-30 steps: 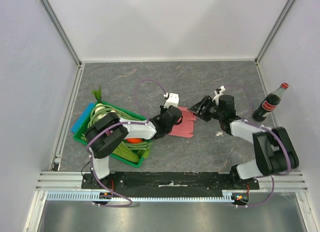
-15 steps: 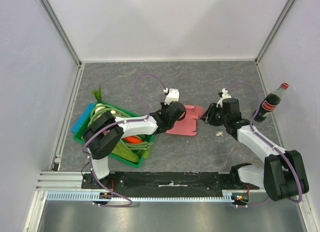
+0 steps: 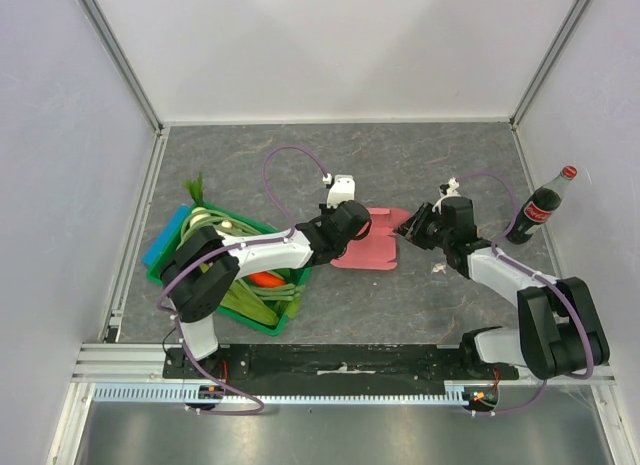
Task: Fold the paper box
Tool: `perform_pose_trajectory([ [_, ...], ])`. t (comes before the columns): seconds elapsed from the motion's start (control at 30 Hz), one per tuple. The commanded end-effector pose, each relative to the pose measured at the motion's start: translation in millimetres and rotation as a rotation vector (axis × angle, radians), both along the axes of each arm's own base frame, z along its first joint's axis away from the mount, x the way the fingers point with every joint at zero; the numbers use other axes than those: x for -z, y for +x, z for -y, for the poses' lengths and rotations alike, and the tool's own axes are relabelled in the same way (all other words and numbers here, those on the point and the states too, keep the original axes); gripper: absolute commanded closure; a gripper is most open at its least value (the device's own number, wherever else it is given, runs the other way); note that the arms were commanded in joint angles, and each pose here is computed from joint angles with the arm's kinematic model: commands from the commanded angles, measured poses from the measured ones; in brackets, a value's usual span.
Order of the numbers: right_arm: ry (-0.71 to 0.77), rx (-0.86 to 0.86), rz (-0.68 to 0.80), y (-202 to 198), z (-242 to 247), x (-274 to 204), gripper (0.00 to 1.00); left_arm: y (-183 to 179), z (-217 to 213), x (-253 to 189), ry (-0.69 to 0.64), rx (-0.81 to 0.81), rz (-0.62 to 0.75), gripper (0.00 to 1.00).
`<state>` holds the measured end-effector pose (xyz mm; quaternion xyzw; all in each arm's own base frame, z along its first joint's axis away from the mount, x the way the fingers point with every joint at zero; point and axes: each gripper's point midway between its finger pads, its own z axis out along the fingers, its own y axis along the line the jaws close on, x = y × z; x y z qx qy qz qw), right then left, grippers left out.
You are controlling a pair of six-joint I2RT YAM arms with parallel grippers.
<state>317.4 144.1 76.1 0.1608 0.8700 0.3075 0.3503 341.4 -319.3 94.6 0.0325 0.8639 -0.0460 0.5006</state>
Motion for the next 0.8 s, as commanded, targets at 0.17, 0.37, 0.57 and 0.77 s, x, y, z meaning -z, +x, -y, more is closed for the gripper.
perform_pose_trajectory([
  [0.17, -0.062, 0.031, 0.054, 17.6, 7.7, -3.4, 0.66, 6.1, 9.0, -36.7, -0.123, -0.019, 0.05, 0.98],
  [0.37, -0.112, 0.023, 0.062, 16.7, 11.3, 2.3, 0.64, 4.8, 10.1, -38.3, -0.135, -0.012, 0.046, 0.98],
  [0.57, -0.065, -0.001, 0.076, 19.8, -1.0, -0.8, 0.75, 6.1, 12.7, -39.6, -0.151, -0.009, 0.056, 0.98],
  [0.77, -0.124, -0.005, 0.11, 24.0, -6.3, -15.9, 0.9, 8.5, 13.5, -35.2, -0.127, -0.004, 0.061, 0.98],
])
